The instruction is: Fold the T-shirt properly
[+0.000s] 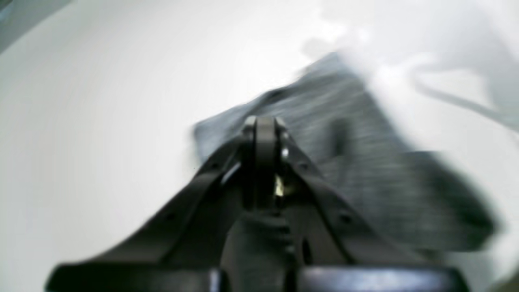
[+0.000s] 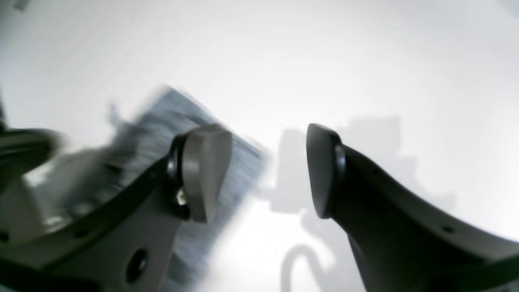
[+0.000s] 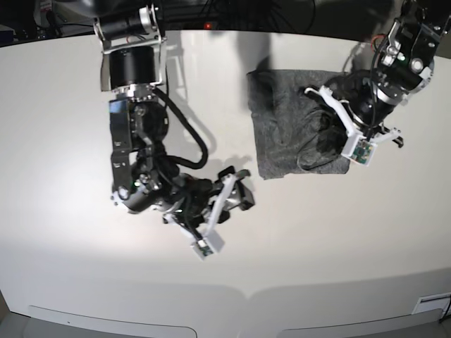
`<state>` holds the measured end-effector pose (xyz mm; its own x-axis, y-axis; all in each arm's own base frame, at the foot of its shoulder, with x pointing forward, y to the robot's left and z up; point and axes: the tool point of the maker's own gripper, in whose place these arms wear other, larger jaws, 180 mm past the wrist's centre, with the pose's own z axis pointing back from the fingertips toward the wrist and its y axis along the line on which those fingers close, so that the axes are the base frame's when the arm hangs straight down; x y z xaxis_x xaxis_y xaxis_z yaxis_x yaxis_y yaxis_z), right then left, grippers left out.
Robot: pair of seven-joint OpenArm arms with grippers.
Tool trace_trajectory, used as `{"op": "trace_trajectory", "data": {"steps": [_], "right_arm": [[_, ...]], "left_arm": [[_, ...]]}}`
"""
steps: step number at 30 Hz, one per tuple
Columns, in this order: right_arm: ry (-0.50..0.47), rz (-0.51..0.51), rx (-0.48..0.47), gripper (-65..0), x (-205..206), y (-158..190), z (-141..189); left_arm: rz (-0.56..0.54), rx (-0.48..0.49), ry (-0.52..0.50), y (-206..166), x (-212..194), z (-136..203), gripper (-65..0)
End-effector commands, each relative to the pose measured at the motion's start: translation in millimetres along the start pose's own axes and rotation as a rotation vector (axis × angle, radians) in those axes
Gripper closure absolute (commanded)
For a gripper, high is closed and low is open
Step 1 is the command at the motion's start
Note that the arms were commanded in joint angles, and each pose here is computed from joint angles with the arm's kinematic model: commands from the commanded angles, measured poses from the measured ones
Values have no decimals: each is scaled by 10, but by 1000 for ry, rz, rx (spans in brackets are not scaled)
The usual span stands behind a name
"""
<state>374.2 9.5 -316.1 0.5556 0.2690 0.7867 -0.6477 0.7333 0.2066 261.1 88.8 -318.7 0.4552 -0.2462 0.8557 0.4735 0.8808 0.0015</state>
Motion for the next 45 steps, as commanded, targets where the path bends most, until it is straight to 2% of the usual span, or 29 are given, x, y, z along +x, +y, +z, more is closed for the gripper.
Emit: {"op": "trace_trajectory", "data": {"steps": [1, 4, 6, 7, 8, 15, 20, 27, 30, 34, 35, 39, 42, 45], "right_arm": [[-40, 21, -27, -340, 148, -130, 102], [18, 20, -96, -340, -70, -441, 271], [52, 18, -135, -340, -217, -605, 378], [66, 15, -148, -340, -283, -663, 420], [79, 9, -162, -340, -350, -715, 460], [123, -24, -195, -340, -578, -823, 557], [123, -24, -195, -340, -577, -824, 558], [129, -24, -195, -340, -588, -824, 559], [126, -24, -196, -340, -581, -825, 558], [126, -24, -195, -340, -583, -824, 558], [126, -24, -195, -340, -583, -824, 558], [116, -23, -195, -340, -564, -824, 556], [109, -22, -195, -340, -551, -824, 554], [110, -23, -195, -340, -554, -824, 554]], "left_arm": [[-5, -22, -37, -51, 102, 12, 0], [18, -97, -55, -256, 141, -14, -6], [29, -122, -71, -346, 177, -31, -165], [39, -124, -78, -366, 191, -39, -218], [46, -126, -82, -383, 202, -45, -237], [57, -145, -56, -501, 72, -167, -236], [9, -158, -7, -630, -75, -359, -236], [-26, -112, 101, -459, -279, -534, -236], [-40, -83, 125, -395, -312, -535, -194], [-45, -83, 184, -393, -406, -508, -24], [-51, -83, 193, -387, -406, -488, 0], [-89, -96, 150, -429, -214, -310, 0], [-105, -75, 97, -421, -29, -86, 0], [-120, -64, 84, -418, 15, 81, 0]]}}
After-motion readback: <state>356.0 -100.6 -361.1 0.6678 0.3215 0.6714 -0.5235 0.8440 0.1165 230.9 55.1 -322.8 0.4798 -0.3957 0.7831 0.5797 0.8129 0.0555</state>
